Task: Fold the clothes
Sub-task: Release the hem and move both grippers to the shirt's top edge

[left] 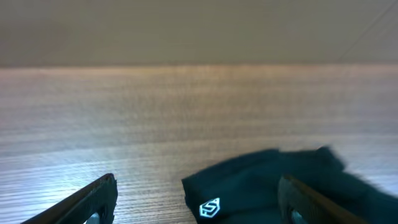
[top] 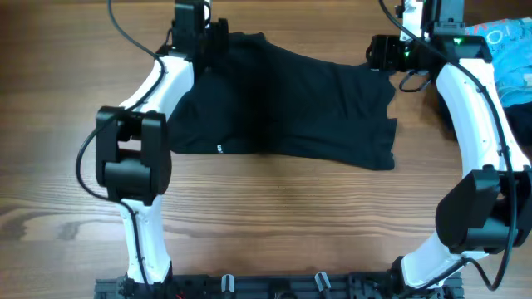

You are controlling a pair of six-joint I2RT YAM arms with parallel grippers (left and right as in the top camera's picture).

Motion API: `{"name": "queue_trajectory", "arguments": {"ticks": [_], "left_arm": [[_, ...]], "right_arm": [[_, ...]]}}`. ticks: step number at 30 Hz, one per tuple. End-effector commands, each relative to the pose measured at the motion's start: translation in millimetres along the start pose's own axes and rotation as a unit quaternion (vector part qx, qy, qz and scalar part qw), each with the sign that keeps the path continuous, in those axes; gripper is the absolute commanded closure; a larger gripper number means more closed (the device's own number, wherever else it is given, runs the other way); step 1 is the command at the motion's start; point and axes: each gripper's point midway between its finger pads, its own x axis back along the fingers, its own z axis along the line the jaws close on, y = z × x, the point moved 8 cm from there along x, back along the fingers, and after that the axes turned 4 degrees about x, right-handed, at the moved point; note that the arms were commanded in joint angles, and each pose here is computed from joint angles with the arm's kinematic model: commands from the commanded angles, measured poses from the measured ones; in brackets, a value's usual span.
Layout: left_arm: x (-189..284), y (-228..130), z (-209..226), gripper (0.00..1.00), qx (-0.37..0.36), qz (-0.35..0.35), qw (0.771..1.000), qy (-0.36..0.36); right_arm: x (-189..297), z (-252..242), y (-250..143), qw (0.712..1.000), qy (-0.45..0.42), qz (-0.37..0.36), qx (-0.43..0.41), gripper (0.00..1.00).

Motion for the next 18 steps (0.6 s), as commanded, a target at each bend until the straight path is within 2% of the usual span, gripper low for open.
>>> {"name": "queue_trajectory", "arguments": {"ticks": [1,10,12,18], "left_arm": [[-21,-5,1,0.18,-0.026,0.005,1.0,-0.008],[-60,-17,0,0.23,-0.026,0.031,0.999,-0.016],[-64,-23,0,0.27,-0.026,0.04,0.999,-0.015],[-69,-32,6,0.31,-0.025,0.053,0.998,-0.01]], "right_arm": [[-3,-2,6,1.0,-0.009,-0.004,0.008,0.12],[-4,-1,6,1.0,-0.008,-0.003,0.008,0.12],[-4,-1,5,1.0,-0.008,-0.002,0.008,0.12],[-4,-1,5,1.0,-0.008,-0.001,0.007,0.12]]}}
